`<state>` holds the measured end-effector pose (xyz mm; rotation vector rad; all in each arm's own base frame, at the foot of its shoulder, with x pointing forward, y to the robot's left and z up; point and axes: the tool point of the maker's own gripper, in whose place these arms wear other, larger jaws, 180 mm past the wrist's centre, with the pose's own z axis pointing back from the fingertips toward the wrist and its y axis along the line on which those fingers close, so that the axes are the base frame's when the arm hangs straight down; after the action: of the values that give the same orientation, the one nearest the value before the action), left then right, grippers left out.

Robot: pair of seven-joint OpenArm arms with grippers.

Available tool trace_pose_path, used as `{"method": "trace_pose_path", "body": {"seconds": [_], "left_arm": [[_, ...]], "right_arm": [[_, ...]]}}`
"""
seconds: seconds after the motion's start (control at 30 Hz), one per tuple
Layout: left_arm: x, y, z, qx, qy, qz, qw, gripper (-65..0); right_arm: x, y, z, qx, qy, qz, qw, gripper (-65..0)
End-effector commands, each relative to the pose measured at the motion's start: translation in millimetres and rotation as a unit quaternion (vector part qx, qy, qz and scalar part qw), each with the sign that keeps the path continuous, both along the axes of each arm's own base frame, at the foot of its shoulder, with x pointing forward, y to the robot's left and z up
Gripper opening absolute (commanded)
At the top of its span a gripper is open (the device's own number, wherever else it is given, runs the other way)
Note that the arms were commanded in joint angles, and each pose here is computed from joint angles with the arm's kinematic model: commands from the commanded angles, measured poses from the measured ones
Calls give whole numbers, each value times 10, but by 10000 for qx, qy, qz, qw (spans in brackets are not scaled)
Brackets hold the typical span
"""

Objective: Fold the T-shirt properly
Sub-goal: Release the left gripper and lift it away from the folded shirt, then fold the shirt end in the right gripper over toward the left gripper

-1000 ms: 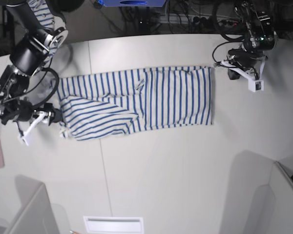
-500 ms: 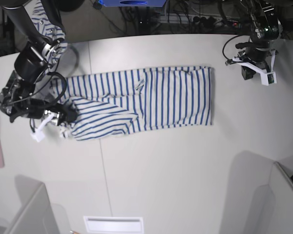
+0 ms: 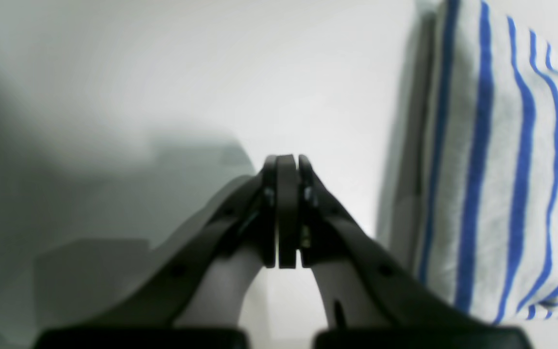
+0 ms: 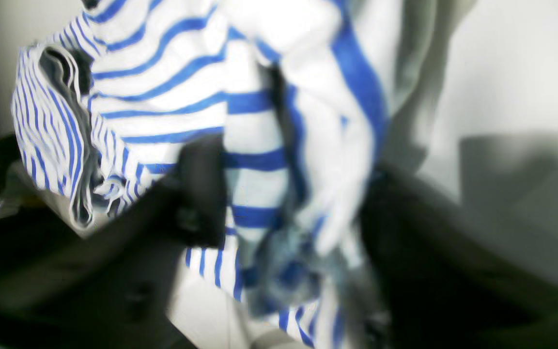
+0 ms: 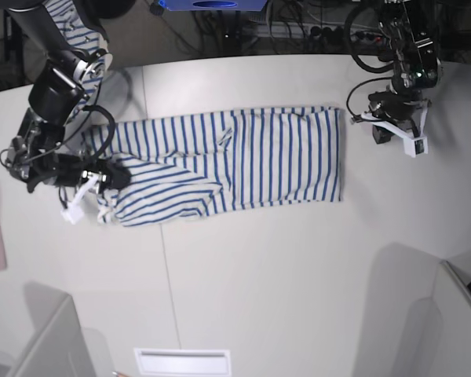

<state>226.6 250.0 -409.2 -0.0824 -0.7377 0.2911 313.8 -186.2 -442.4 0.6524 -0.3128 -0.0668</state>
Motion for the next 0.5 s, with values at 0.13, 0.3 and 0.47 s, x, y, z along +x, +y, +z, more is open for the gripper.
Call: {"method": "trace_pose_path", "body": {"seconds": [0.13,0.3,0.47], "left_arm": [[178,-258,14,-37,-114,-508,9986,-650],[218,-627,-89,111,44,-1175,9930,-650],[279,-789,-157,868,174,-1638,9825,-650]], "right_arm": [[-35,-54,-83,-435,142,212,9987,-650],[143,-2,-35,-892,-254,693,9933,-650],[348,-39,345,-1467,-1044,895,9796,-650]]}}
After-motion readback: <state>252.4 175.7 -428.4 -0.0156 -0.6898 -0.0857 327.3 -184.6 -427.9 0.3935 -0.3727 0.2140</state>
